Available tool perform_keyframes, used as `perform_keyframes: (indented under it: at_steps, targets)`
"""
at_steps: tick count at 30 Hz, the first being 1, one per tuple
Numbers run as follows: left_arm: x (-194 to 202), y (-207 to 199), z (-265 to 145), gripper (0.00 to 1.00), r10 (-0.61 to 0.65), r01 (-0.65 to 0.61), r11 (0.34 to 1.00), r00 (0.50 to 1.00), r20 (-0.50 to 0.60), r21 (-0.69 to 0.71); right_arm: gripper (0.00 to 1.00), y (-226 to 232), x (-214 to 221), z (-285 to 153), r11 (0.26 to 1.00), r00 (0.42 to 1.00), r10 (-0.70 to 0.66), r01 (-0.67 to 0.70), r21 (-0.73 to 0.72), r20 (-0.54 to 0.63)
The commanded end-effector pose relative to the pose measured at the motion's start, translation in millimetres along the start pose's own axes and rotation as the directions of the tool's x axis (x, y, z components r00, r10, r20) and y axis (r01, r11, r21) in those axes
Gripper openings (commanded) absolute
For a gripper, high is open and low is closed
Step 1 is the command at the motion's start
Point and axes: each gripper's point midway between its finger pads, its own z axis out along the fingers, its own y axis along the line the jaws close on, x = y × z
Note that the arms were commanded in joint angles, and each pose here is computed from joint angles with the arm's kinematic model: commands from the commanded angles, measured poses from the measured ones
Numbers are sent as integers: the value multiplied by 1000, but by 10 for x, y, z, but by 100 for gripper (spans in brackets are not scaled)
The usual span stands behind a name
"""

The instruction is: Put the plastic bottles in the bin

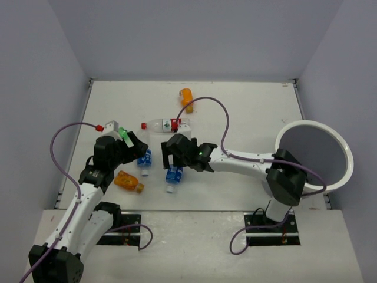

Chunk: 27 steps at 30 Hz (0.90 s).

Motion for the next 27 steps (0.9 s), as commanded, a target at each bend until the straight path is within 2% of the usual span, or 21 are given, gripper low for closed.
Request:
perform_keyframes:
  at_steps: [1, 4, 9, 10, 13, 14, 17, 19, 21, 24, 25, 27]
  targets:
    - [-49, -71, -21, 100, 25, -26, 999, 999, 26, 37, 99, -130, -281, 271, 961, 964, 214, -237, 142, 160]
    - [-52, -78, -30, 100, 26, -27, 999, 999, 30, 42, 99, -196, -55, 499, 946, 965, 239, -257, 200, 110]
    - [-47, -88, -36, 100, 26, -28, 998, 999, 30, 48, 96, -367, 119, 668, 921, 964, 244, -265, 284, 107]
    - [-43, -90, -36, 100, 26, -28, 998, 999, 28, 50, 87, -411, 126, 649, 916, 964, 242, -264, 302, 111]
    - [-40, -96, -38, 100, 26, -28, 998, 999, 26, 53, 43, -542, 15, 476, 895, 954, 243, -290, 338, 177]
    - [-41, -98, -39, 100, 26, -28, 998, 999, 26, 54, 36, -600, -43, 403, 887, 950, 235, -296, 354, 206]
    - [-37, -104, -39, 100, 25, -26, 998, 999, 24, 57, 26, -861, -164, 107, 849, 947, 197, -294, 438, 255]
    - [-39, -112, -44, 100, 27, -28, 998, 999, 24, 61, 14, -1047, -288, -185, 815, 932, 208, -333, 474, 297]
    - [-28, -110, -42, 100, 27, -28, 998, 999, 21, 63, 14, -1218, -354, -382, 788, 923, 214, -356, 503, 318]
    - [-35, -106, -41, 100, 26, -27, 998, 999, 23, 60, 10, -1727, -410, -829, 681, 920, 230, -384, 624, 316]
    - [-26, -107, -39, 100, 26, -28, 998, 999, 20, 61, 7, -1897, -482, -1057, 622, 898, 254, -437, 650, 360]
    - [-25, -112, -39, 100, 27, -28, 998, 999, 18, 63, 7, -2237, -451, -1584, 491, 906, 208, -423, 762, 369]
